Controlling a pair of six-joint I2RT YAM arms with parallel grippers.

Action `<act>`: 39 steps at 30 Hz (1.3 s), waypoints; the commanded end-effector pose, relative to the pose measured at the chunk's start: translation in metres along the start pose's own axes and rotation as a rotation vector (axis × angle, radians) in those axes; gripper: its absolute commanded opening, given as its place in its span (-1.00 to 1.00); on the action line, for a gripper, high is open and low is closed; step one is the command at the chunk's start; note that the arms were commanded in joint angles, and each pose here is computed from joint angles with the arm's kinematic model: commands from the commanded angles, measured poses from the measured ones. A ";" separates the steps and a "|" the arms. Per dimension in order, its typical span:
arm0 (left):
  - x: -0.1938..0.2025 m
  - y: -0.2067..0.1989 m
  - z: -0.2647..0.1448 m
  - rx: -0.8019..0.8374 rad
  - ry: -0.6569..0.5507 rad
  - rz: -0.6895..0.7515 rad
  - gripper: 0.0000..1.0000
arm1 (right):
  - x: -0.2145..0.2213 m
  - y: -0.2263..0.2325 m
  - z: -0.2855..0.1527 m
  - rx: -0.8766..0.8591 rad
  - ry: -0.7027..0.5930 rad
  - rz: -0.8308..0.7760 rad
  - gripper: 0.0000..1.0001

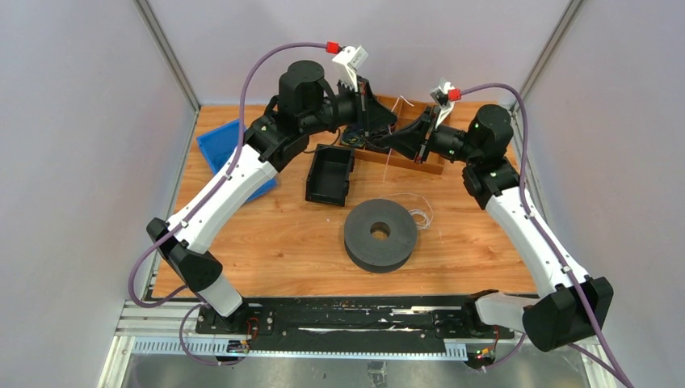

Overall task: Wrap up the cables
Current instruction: Adjust the cable at the center of the board.

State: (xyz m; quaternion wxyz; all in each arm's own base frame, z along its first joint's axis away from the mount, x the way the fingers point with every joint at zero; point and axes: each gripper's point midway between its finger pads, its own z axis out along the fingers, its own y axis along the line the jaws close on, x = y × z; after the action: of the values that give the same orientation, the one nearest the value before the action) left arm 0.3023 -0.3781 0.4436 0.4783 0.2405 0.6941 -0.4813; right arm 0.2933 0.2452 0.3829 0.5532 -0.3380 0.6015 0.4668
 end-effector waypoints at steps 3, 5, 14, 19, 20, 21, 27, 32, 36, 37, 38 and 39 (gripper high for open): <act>-0.012 -0.008 -0.012 0.005 -0.042 0.011 -0.98 | 0.002 0.006 -0.005 0.025 0.016 -0.051 -0.99; -0.012 -0.005 -0.013 -0.003 -0.043 0.004 -0.98 | 0.005 0.006 -0.008 0.035 0.032 -0.065 -0.99; -0.001 -0.006 -0.006 0.035 -0.024 -0.067 -0.99 | -0.012 0.011 -0.002 -0.007 0.000 -0.043 -0.72; -0.001 -0.005 -0.006 0.036 -0.022 -0.075 -0.99 | -0.012 0.012 0.000 -0.023 0.000 -0.038 -0.55; 0.000 -0.005 -0.005 0.036 -0.020 -0.078 -0.99 | -0.012 0.011 0.000 -0.021 0.000 -0.038 -0.56; 0.000 -0.005 -0.005 0.039 -0.019 -0.080 -0.99 | -0.012 0.012 0.000 -0.021 0.000 -0.038 -0.56; 0.004 -0.003 -0.002 0.042 -0.014 -0.106 -0.99 | -0.017 0.015 0.001 -0.035 -0.011 -0.041 -0.61; 0.003 -0.001 -0.002 0.044 -0.015 -0.116 -0.99 | -0.018 0.017 0.000 -0.043 -0.011 -0.042 -0.55; 0.002 0.001 -0.004 0.042 -0.018 -0.118 -0.99 | -0.017 0.016 0.000 -0.040 -0.009 -0.046 -0.67; 0.002 0.001 -0.004 0.040 -0.018 -0.118 -0.99 | -0.017 0.016 0.000 -0.039 -0.010 -0.048 -0.68; 0.002 0.002 -0.004 0.039 -0.019 -0.120 -0.99 | -0.018 0.017 -0.001 -0.040 -0.011 -0.049 -0.72; 0.002 0.003 -0.004 0.037 -0.020 -0.121 -0.99 | -0.019 0.018 -0.001 -0.041 -0.012 -0.050 -0.77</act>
State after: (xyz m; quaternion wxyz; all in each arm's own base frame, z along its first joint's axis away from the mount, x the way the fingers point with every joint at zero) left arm 0.3029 -0.3760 0.4369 0.4485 0.2017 0.7008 -0.5168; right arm 0.2890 0.2433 0.3837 0.5499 -0.3440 0.6052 0.4615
